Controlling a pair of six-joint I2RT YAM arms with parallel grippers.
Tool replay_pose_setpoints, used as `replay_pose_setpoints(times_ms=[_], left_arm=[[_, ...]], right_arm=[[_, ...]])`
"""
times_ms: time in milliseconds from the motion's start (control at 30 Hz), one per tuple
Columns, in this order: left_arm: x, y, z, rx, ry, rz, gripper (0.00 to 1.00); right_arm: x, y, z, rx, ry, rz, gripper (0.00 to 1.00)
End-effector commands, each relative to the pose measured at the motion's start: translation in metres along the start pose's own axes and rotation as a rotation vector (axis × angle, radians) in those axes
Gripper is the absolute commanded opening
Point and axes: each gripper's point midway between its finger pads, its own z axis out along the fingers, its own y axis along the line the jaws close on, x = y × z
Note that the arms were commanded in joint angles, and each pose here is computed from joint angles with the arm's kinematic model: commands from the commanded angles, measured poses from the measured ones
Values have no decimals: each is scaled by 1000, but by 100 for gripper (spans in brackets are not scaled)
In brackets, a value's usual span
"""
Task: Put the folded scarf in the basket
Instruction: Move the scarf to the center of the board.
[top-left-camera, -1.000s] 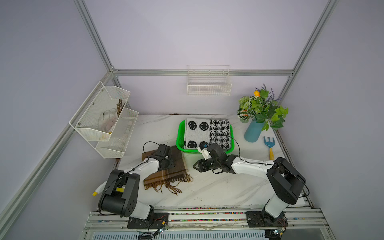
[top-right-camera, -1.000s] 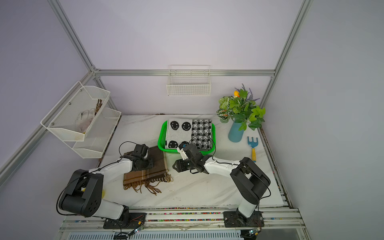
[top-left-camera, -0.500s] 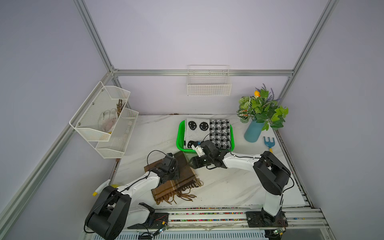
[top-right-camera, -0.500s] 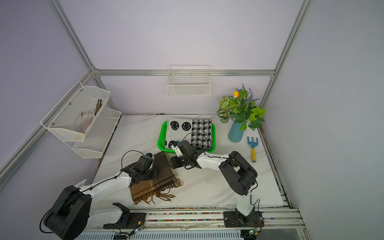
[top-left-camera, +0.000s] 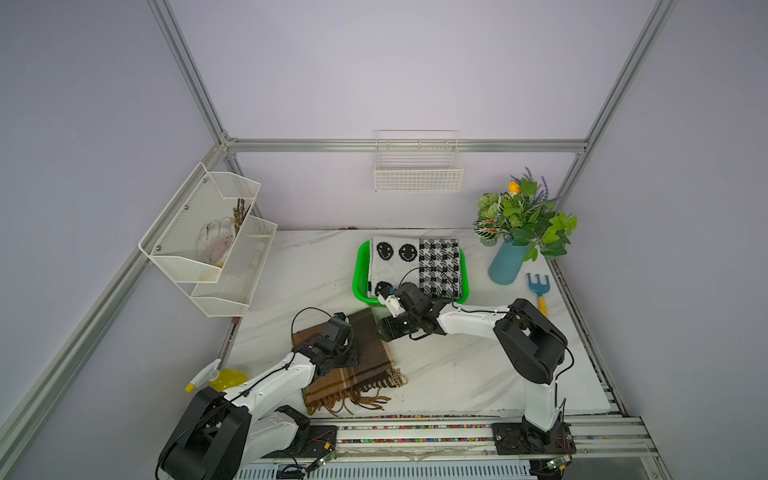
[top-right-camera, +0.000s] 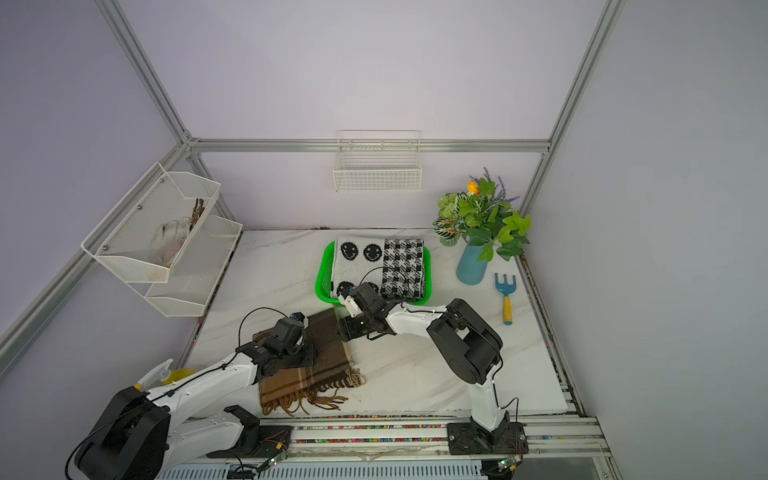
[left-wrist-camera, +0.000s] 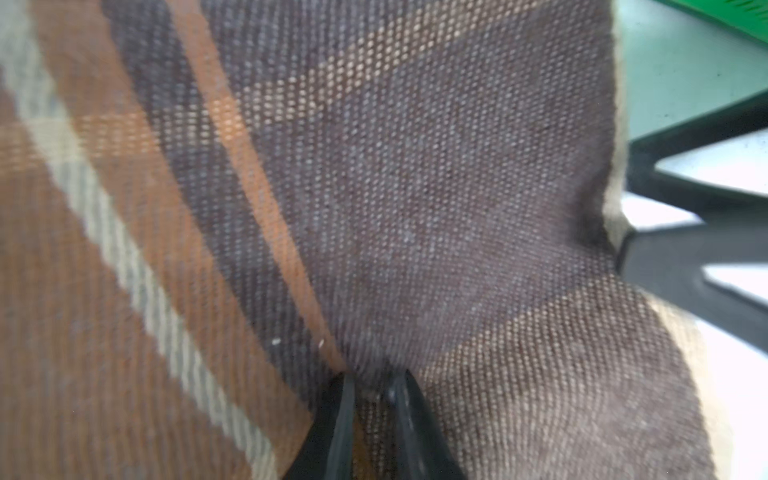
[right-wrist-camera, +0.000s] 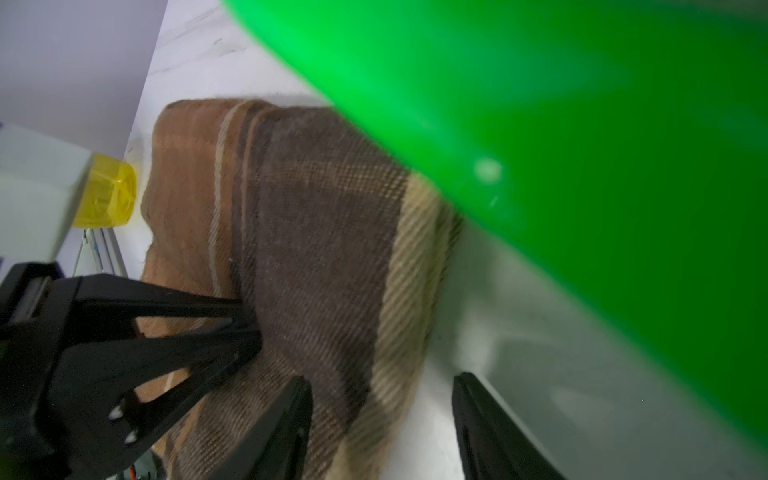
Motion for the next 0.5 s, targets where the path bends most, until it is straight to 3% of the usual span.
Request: replay_pose_setpoints(times_ms=[0,467], left_arm=[[7,-4,5,20,27,-9,23],[11,-5,8,-2,32,18,15]], right_arm=[[46,1,10,-10,135,36,59],[48,31,28,-187,142,76,51]])
